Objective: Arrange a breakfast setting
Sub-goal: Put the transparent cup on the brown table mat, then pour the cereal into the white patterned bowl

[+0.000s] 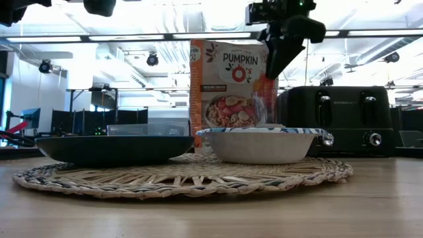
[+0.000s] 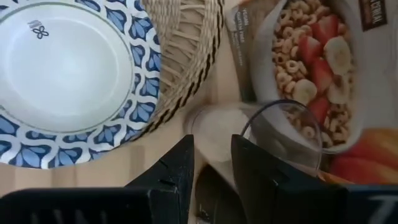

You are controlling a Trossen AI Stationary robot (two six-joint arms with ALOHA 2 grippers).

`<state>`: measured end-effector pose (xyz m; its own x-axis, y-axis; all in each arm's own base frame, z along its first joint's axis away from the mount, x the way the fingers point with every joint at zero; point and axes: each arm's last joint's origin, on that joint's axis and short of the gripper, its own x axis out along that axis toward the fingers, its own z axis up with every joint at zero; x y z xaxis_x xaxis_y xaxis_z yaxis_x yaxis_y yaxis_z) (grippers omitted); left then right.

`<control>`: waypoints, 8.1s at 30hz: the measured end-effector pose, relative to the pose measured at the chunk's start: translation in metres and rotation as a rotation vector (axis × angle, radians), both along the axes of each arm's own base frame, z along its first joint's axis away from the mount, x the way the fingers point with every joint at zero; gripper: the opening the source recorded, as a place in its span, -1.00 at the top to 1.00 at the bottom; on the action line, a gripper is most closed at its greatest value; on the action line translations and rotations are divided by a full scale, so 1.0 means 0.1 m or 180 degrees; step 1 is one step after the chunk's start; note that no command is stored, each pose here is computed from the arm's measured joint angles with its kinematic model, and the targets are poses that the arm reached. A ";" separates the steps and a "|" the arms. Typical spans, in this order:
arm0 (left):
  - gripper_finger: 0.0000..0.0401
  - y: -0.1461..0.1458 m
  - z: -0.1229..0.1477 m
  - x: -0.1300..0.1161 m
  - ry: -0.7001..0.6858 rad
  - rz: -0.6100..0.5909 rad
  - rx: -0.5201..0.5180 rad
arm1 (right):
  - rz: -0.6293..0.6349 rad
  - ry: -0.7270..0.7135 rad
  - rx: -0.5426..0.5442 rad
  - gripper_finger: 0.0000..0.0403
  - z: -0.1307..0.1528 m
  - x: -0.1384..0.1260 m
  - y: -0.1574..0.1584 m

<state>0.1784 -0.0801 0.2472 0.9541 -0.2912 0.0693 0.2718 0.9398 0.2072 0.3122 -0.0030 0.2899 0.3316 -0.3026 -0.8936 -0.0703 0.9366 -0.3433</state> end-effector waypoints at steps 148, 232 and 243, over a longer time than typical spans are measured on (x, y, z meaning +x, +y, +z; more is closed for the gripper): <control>0.67 0.10 0.42 0.01 0.0497 0.0076 0.0394 | -0.0113 0.0027 0.0995 0.94 -0.15 0.47 -0.04; 0.67 0.55 0.48 0.18 0.0504 0.1632 0.0453 | -0.0217 0.0432 0.0041 0.95 0.68 0.32 -1.19; 0.51 0.55 0.43 0.22 0.0600 0.1656 0.0502 | -0.0310 0.0271 0.0032 0.96 0.89 0.24 -1.17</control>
